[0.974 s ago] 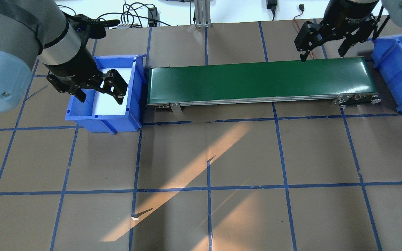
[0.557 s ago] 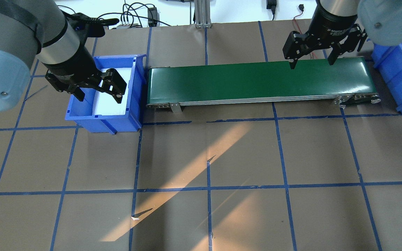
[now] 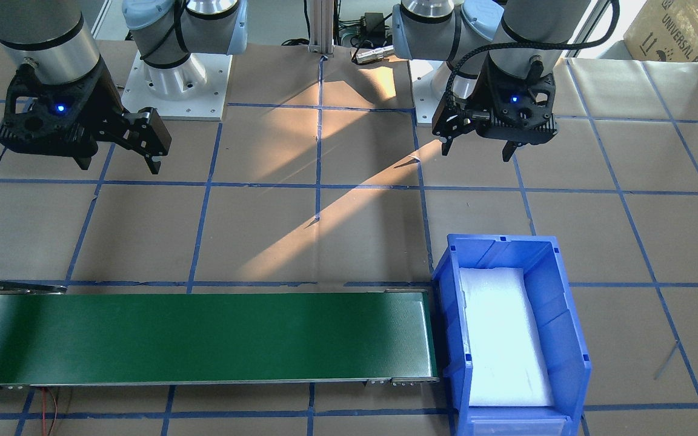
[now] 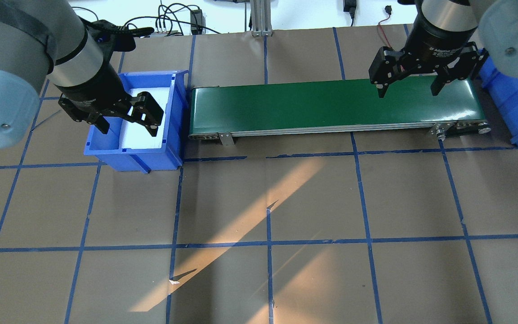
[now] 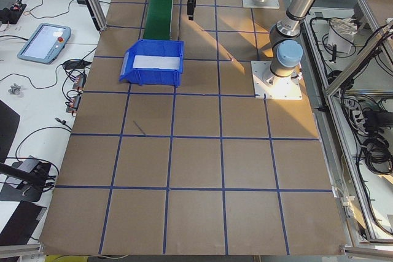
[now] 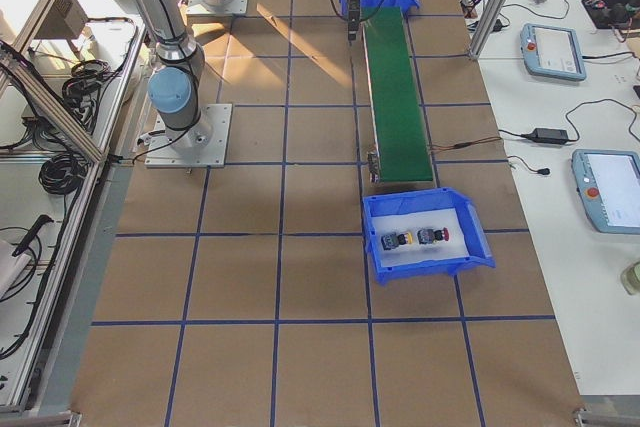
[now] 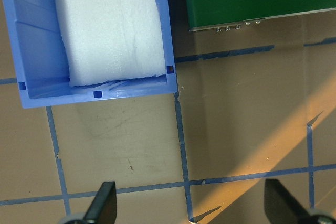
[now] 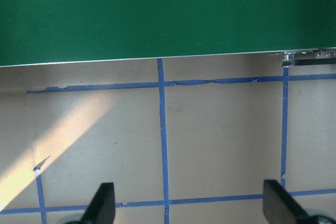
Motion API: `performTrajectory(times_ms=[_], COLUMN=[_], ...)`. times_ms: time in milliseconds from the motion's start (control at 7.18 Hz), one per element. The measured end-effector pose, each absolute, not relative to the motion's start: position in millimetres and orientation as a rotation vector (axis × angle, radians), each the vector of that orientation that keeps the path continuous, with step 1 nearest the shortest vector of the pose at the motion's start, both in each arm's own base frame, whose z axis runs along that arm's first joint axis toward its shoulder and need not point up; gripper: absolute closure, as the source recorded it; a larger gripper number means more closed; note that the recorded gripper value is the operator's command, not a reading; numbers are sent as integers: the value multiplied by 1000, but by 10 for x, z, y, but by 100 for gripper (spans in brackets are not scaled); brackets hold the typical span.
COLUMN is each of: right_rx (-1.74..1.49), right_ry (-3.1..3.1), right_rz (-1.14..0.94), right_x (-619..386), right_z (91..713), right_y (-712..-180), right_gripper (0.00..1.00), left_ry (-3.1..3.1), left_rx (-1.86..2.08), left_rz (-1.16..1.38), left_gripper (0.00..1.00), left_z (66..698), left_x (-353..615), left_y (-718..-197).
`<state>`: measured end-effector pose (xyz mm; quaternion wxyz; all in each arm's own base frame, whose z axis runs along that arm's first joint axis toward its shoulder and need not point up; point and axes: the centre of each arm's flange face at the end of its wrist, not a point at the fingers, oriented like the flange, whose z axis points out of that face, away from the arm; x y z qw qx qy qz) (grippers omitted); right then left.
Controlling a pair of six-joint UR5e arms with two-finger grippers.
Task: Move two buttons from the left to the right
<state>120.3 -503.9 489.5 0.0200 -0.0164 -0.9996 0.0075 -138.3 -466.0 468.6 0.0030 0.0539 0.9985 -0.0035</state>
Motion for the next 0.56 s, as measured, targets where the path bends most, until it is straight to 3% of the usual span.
performTrajectory(times_ms=[557], right_rx=[-52], right_ry=[-3106], right_rz=[-15], right_x=[1209], right_z=[4917], right_y=[-4986], right_gripper=[0], left_ry=[3131], left_rx=[171], left_rz=[-8], left_gripper=[0], left_z=[4677], left_x=[-1390], left_y=[-4656])
